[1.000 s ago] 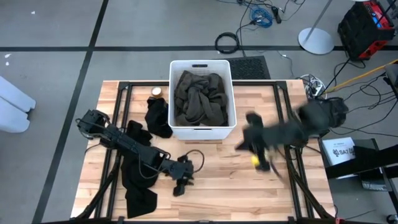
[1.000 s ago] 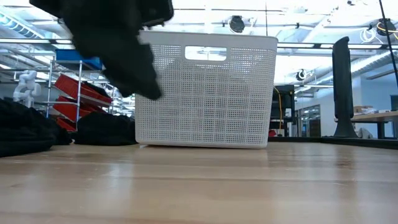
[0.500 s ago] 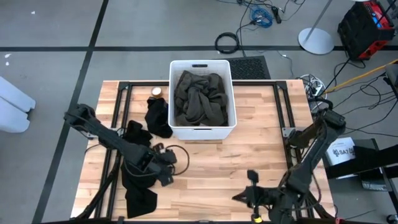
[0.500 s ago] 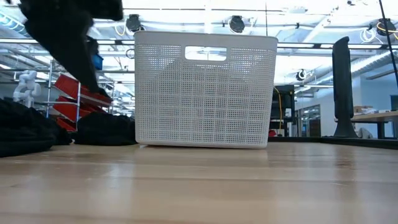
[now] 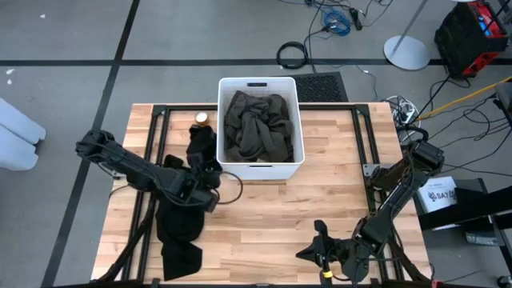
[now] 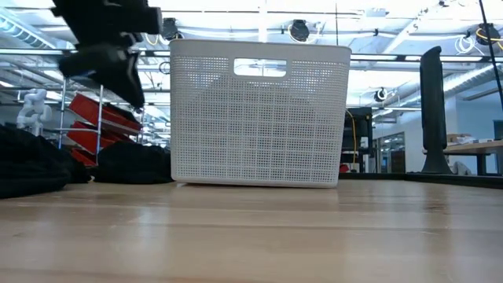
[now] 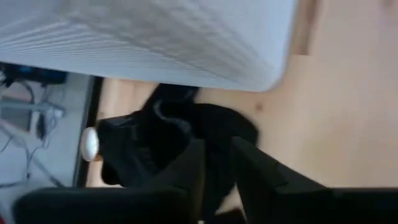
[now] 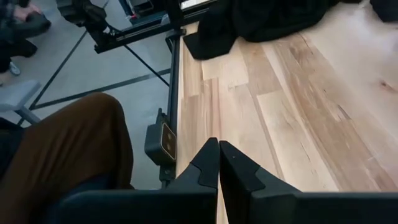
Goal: Fold laundry
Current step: Adjust the white laundry bin
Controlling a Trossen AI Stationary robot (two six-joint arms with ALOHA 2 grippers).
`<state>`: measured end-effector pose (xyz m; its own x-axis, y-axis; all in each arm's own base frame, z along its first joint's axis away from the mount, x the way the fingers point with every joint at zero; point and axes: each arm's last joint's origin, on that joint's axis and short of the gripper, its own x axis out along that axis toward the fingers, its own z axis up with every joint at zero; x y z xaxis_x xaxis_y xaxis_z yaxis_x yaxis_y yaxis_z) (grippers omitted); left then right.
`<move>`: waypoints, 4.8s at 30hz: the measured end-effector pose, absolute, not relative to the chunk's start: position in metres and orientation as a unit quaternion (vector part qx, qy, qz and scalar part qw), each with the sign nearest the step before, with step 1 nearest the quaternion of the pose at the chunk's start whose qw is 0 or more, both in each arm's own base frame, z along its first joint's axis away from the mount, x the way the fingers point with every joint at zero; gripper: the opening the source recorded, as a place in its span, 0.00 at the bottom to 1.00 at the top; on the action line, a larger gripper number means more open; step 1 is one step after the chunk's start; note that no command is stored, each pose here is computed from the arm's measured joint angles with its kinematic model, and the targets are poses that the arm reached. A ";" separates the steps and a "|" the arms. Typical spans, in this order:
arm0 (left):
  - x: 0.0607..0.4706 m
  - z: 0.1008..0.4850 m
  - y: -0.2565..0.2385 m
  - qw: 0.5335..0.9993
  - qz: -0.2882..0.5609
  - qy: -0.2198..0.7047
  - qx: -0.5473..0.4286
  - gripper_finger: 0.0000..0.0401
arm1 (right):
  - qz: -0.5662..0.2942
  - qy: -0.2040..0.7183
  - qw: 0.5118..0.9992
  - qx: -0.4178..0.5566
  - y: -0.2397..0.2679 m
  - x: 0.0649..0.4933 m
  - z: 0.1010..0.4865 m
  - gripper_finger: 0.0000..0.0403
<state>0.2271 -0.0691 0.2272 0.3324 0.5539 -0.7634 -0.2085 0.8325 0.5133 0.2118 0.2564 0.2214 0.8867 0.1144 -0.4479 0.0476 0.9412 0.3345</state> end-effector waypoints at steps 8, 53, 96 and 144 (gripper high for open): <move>0.242 0.214 -0.049 0.817 0.246 0.507 0.125 0.02 | 0.020 0.228 0.957 0.178 0.257 0.213 0.223 0.00; 0.302 0.226 -0.099 0.952 0.097 0.269 0.113 0.00 | -0.491 0.280 0.810 0.157 0.097 0.237 0.194 0.00; 0.272 0.206 -0.077 0.875 0.223 0.408 0.138 0.00 | -0.161 0.215 0.944 0.194 0.142 0.307 0.215 0.00; 0.272 0.201 -0.083 0.879 0.092 0.461 0.081 0.00 | -0.381 0.354 0.833 0.191 0.089 0.281 0.181 0.00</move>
<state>0.2725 -0.0827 0.2014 0.5579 0.2361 -0.7956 -0.0862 0.9700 0.2274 0.2807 0.0887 0.1809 0.4596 -0.4989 -0.7348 0.7695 0.6367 0.0490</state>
